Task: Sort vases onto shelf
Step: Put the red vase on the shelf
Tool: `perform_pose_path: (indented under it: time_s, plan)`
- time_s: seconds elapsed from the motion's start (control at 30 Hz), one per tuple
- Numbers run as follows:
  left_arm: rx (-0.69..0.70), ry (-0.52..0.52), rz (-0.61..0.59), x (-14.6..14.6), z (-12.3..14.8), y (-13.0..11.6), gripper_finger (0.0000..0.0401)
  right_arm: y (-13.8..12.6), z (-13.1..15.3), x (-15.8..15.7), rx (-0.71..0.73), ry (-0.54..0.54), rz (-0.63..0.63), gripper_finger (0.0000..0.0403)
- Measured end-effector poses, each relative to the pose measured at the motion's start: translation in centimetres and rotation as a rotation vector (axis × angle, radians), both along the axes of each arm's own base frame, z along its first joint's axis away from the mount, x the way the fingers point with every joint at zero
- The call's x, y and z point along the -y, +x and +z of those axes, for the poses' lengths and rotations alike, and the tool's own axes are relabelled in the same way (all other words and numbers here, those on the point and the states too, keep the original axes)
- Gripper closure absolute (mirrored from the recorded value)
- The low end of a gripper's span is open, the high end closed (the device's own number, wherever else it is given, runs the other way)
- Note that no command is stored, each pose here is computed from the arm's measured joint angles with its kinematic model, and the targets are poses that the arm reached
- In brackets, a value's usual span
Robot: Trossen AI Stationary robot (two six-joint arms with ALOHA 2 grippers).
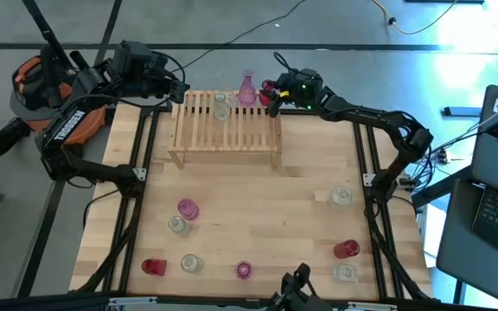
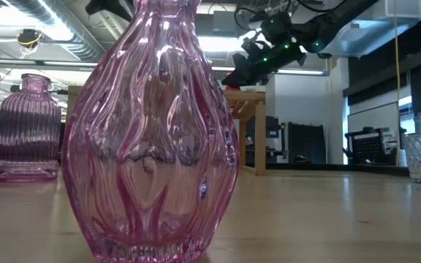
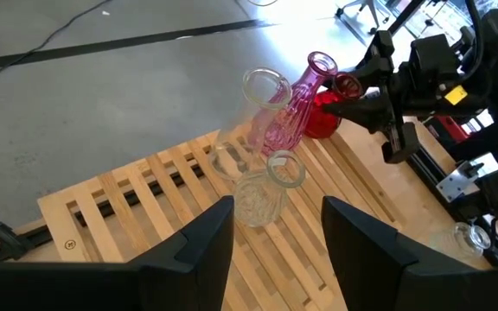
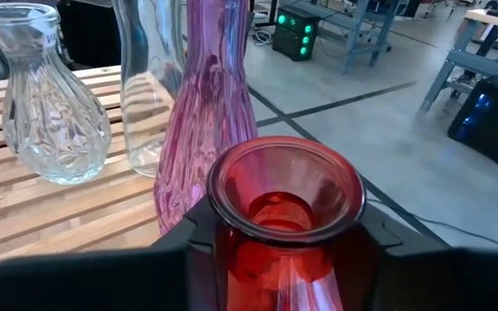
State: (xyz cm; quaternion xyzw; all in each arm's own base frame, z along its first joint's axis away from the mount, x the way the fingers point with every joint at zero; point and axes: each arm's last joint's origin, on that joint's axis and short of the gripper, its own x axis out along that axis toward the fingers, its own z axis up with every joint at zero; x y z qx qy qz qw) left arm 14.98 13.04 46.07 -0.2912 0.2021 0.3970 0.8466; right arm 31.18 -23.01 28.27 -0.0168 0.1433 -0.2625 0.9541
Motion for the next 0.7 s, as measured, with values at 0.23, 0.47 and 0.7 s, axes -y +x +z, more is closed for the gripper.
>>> perform_pose_path:
  time_s: [0.23, 0.47, 0.7]
  plan:
    - [0.0, 0.0, 0.0, 0.0, 0.0, 0.0, 0.0232, 0.1, 0.0, 0.0, -0.026, -0.034, 0.014, 0.0274]
    - [0.0, 0.0, 0.0, 0.0, 0.0, 0.0, 0.0232, 0.1, 0.8, 0.3, -0.083, -0.07, -0.027, 0.0259]
    - [0.0, 0.0, 0.0, 0.0, 0.0, 0.0, 0.0232, 0.2, 0.9, 0.1, -0.064, 0.03, 0.011, 0.022]
